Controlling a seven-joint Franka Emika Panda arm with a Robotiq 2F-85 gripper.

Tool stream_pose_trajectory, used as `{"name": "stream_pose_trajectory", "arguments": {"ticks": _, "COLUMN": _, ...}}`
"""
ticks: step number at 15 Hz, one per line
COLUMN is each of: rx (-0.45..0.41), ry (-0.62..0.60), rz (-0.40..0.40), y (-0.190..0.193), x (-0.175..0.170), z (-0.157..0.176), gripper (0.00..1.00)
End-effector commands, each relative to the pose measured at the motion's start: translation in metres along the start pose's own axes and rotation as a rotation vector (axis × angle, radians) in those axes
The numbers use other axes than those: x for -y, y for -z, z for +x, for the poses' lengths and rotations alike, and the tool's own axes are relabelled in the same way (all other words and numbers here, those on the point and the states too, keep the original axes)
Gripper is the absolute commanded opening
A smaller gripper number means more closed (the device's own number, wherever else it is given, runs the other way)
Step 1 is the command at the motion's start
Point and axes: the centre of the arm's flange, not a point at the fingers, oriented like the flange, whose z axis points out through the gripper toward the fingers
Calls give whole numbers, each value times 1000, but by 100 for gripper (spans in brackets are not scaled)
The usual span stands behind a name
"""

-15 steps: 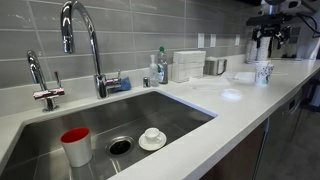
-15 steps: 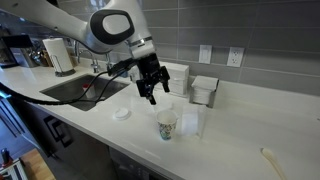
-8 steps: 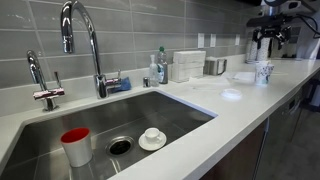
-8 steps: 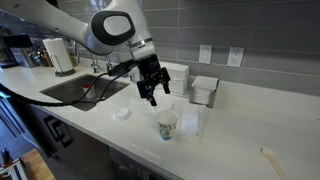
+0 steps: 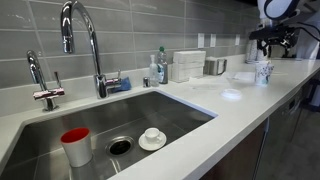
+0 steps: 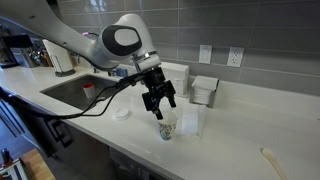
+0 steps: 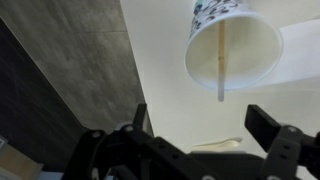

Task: Pick up the wooden mixing stick from the paper cup and put it on the kitchen counter

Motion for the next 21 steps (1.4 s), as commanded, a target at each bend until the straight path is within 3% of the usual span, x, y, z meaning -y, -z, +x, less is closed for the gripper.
{"name": "stream_pose_trajectory", "arguments": {"ticks": 1, "rx": -59, "ry": -6, "rz": -22, "y": -19, "x": 5, "z": -6, "gripper": 100}}
{"name": "stream_pose_trajectory", "arguments": {"ticks": 2, "rx": -73, "ry": -3, "rz": -21, "y": -22, "x": 6, "z": -7, "gripper": 100}}
{"name": "stream_pose_trajectory", "arguments": {"ticks": 3, "rx": -85, "ry": 2, "rz": -26, "y": -25, "x": 7, "z": -8, "gripper": 93}}
{"name": "stream_pose_trajectory", "arguments": {"ticks": 5, "rx": -108, "ry": 13, "rz": -17, "y": -28, "x": 10, "z": -11, "gripper": 68}}
{"name": "stream_pose_trajectory", "arguments": {"ticks": 7, "rx": -120, "ry": 21, "rz": -5, "y": -30, "x": 13, "z": -11, "gripper": 52}}
{"name": "stream_pose_trajectory", "arguments": {"ticks": 16, "rx": -131, "ry": 42, "rz": 86, "y": -34, "x": 23, "z": -12, "gripper": 39}}
{"name": "stream_pose_trajectory", "arguments": {"ticks": 17, "rx": -130, "ry": 46, "rz": 90, "y": -35, "x": 24, "z": -12, "gripper": 32}}
{"name": "stream_pose_trajectory", "arguments": {"ticks": 18, "rx": -122, "ry": 55, "rz": 101, "y": -35, "x": 24, "z": -13, "gripper": 32}}
{"name": "stream_pose_trajectory", "arguments": {"ticks": 19, "rx": -130, "ry": 52, "rz": 106, "y": -36, "x": 25, "z": -13, "gripper": 25}}
{"name": "stream_pose_trajectory", "arguments": {"ticks": 20, "rx": -121, "ry": 56, "rz": 109, "y": -36, "x": 26, "z": -14, "gripper": 26}}
{"name": "stream_pose_trajectory", "arguments": {"ticks": 21, "rx": -124, "ry": 58, "rz": 112, "y": -37, "x": 26, "z": -14, "gripper": 20}}
